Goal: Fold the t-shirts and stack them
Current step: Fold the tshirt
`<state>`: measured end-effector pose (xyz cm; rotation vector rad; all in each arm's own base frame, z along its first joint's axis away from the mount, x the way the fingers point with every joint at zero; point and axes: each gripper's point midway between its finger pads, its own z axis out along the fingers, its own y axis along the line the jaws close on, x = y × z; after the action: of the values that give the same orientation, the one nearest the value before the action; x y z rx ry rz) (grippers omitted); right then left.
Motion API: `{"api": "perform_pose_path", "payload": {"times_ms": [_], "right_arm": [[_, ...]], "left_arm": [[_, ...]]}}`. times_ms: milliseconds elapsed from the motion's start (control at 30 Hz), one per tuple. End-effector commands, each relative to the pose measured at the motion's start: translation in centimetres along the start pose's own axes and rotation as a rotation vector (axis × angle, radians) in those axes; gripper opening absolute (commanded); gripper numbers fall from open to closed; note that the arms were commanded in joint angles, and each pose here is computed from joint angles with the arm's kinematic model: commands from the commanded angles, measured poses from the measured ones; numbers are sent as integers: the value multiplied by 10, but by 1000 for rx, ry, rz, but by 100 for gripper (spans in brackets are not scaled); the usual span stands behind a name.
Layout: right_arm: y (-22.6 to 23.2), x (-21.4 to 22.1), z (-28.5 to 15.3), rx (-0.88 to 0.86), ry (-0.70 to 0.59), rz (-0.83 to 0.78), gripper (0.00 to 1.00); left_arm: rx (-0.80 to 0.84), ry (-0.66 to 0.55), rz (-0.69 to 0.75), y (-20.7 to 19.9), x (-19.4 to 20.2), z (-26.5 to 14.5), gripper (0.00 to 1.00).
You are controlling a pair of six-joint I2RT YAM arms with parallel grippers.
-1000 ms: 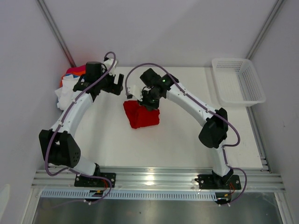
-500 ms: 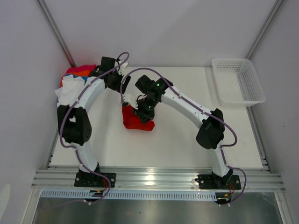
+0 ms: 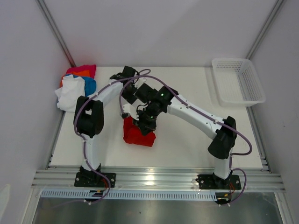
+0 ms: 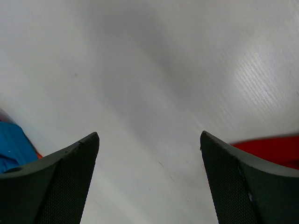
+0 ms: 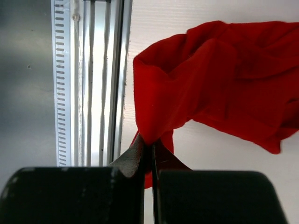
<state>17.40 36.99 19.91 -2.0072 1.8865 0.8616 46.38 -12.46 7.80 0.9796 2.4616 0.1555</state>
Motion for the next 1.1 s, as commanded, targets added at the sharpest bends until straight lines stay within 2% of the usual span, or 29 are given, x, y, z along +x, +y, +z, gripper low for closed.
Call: {"api": "perform_pose_path", "payload": {"times_ms": [0, 167, 367, 500, 633, 867, 1067], "right_arm": [[13, -29, -25, 22, -95, -43, 0], [17, -30, -25, 42, -94, -59, 0], [1, -18, -15, 117, -72, -53, 0], [-35, 1, -4, 285, -15, -49, 0], [-76, -1, 0, 455, -13, -84, 0], [-128, -27, -9, 617, -72, -105, 0], [-162, -39, -7, 683, -71, -113, 0]], "left_arm": [[-102, -20, 77, 12, -7, -7, 90], [-201, -12, 150, 8, -7, -10, 91], [-189, 13, 197, -13, 11, -7, 90], [-181, 8, 199, -20, 14, -10, 90], [-177, -4, 194, -22, 10, -14, 90], [-172, -27, 199, -24, 2, -21, 90], [-172, -27, 200, -24, 3, -20, 90]]}}
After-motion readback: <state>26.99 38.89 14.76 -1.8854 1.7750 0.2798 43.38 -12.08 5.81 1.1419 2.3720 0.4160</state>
